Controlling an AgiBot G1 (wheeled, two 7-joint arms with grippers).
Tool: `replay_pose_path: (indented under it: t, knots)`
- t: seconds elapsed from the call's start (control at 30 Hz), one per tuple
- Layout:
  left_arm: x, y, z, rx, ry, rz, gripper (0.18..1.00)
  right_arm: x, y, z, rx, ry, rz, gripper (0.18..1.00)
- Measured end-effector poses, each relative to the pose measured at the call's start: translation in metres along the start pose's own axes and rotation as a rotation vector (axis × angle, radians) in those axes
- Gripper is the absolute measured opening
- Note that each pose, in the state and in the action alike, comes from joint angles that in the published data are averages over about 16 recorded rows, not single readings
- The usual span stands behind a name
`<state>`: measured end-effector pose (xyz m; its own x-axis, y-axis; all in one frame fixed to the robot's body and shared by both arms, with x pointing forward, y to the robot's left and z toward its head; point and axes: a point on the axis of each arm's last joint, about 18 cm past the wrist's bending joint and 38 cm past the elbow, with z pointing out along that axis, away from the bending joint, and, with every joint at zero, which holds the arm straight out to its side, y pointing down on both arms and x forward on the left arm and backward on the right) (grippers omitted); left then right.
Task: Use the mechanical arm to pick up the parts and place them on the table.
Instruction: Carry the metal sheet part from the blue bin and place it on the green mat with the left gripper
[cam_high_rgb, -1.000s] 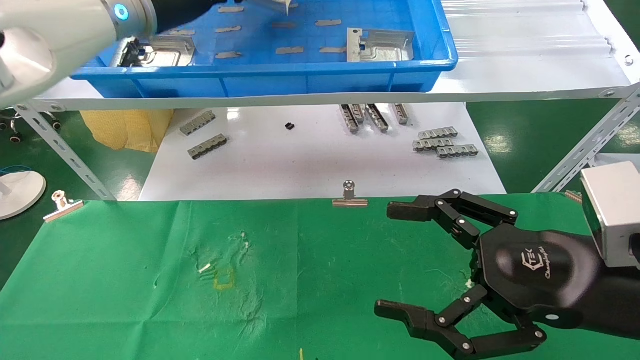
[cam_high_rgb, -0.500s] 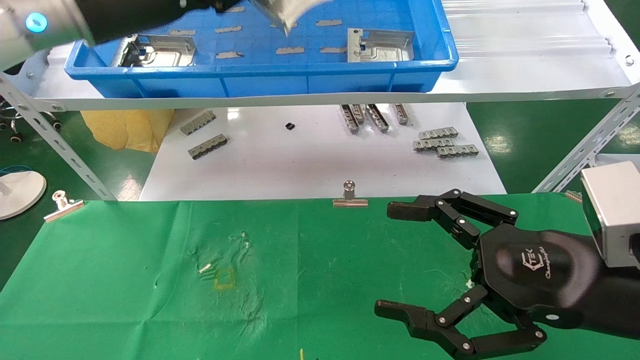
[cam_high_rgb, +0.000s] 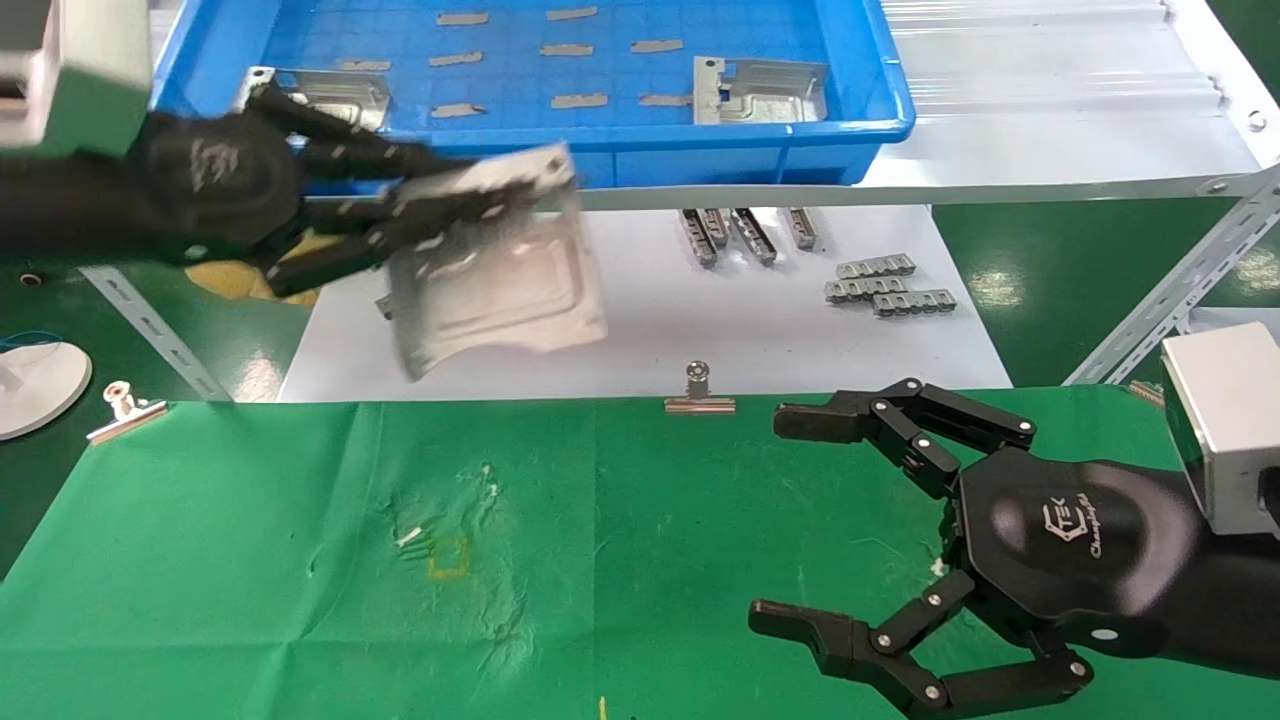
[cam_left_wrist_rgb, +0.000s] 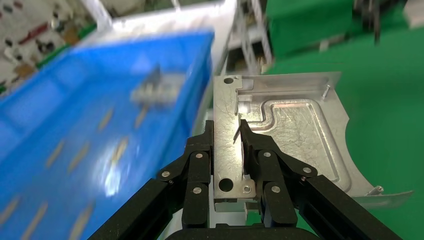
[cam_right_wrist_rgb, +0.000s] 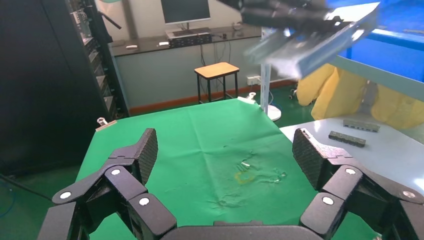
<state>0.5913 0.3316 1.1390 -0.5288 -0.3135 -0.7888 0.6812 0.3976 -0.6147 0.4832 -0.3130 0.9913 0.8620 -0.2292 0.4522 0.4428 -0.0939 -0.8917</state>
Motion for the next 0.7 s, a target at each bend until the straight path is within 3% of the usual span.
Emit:
replay_pose_path:
  t: [0.3, 0.7]
  knots:
    - [0.029, 0.042, -0.036, -0.142, 0.047, 0.014, 0.28, 0.0, 0.0, 0.0, 0.0, 0.0, 0.0, 1.0]
    - [0.083, 0.103, -0.009, -0.253, 0.22, 0.025, 0.28, 0.0, 0.0, 0.0, 0.0, 0.0, 0.0, 1.0]
